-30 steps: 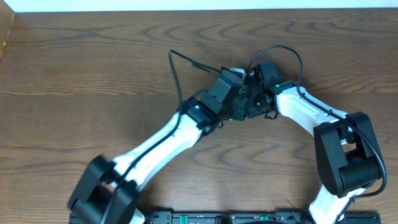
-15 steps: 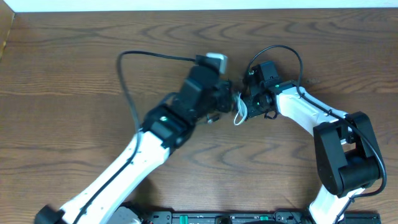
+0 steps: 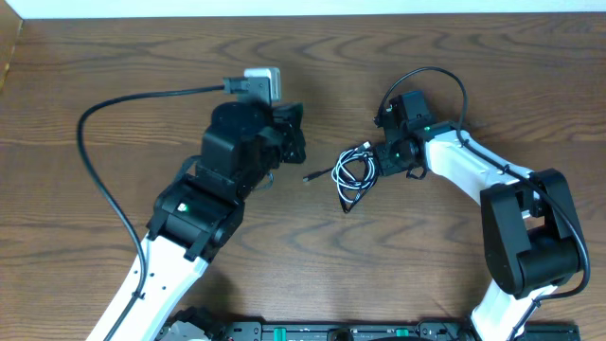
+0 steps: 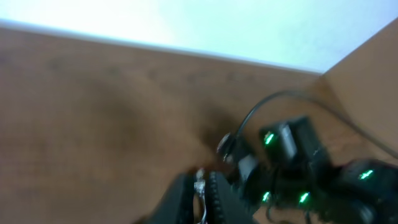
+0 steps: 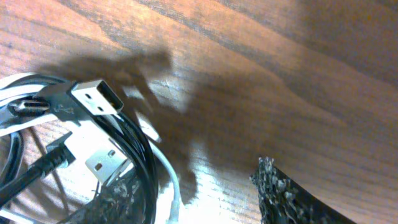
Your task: Untangle cables
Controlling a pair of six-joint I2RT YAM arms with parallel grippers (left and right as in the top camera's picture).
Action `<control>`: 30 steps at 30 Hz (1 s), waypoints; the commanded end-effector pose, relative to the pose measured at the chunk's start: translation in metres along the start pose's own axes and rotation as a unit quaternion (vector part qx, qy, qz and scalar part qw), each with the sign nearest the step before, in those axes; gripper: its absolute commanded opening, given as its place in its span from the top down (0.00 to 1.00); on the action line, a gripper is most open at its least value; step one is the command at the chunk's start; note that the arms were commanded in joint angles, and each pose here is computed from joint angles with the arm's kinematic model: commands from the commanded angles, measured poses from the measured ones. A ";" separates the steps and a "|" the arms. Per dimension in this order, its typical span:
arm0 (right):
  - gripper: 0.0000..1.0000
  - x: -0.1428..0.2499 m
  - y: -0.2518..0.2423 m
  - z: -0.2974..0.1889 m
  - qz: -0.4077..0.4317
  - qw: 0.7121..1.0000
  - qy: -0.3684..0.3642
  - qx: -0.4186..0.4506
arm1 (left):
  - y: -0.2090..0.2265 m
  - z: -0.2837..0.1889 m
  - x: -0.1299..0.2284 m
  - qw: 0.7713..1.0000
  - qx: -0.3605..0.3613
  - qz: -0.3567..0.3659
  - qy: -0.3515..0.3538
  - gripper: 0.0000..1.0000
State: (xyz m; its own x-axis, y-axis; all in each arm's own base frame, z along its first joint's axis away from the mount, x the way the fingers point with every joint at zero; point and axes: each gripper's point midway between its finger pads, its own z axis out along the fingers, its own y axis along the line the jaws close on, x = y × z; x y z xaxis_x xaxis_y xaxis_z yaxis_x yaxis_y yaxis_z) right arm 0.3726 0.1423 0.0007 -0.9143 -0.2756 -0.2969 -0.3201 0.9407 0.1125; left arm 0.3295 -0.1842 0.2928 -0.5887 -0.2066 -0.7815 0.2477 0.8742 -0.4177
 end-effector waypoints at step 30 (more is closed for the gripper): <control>0.37 0.019 0.017 0.004 0.021 0.996 0.065 -0.052 | -0.019 0.109 0.180 0.943 0.081 0.069 0.315 0.38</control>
State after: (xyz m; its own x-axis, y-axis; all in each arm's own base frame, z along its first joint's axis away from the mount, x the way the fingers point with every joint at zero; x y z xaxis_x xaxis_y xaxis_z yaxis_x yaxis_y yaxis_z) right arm 0.3563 0.1514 0.0055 -0.9409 -0.2686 -0.2063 -0.3097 0.9289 0.2033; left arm 0.2982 -0.2860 0.0978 -0.8853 0.2427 -0.3966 0.4133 0.8015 -0.4321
